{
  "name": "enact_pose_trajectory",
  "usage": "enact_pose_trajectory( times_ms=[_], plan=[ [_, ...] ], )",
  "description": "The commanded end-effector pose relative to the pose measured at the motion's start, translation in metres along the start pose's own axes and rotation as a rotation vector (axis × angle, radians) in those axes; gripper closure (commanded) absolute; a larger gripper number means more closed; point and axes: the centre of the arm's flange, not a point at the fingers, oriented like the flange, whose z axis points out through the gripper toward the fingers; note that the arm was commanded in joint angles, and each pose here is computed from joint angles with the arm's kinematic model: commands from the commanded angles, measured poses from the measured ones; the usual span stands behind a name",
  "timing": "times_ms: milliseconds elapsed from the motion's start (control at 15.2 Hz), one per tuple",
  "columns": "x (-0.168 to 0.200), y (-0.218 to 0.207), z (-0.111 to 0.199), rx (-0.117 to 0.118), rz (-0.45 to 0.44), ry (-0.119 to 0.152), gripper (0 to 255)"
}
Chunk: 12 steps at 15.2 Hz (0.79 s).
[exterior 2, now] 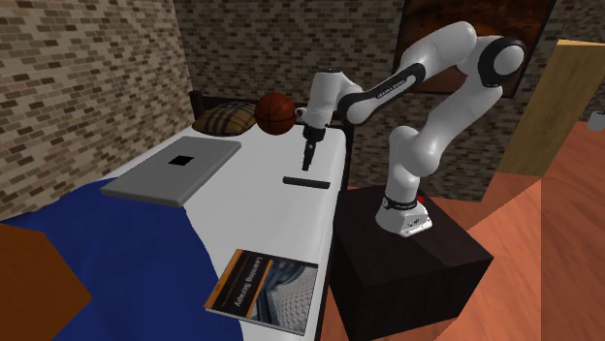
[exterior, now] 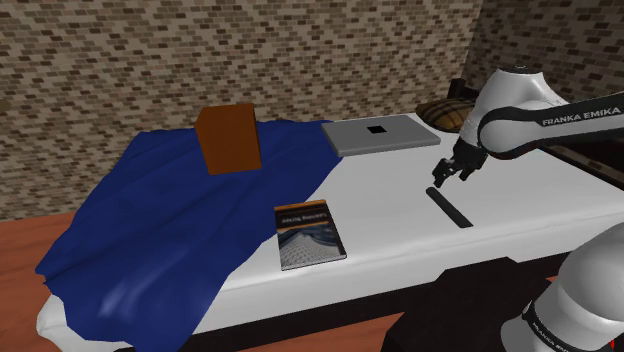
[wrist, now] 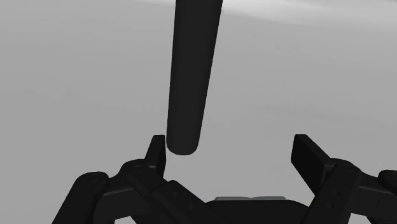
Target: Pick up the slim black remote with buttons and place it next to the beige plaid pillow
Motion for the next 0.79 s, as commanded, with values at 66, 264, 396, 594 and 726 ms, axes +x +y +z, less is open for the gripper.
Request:
enact_pose_trajectory(
  times_ms=[66,264,396,594,726],
  plan=[
    [-0.007,0.012,0.037,-0.023,0.07,0.008,0],
    [-0.011,0.022,0.065,-0.041,0.123,0.012,0],
    [-0.011,0.022,0.075,-0.041,0.123,0.012,0],
    [-0.011,0.023,0.091,-0.041,0.123,0.012,0],
    [-0.01,0.024,0.105,-0.041,0.123,0.012,0]
  ],
)
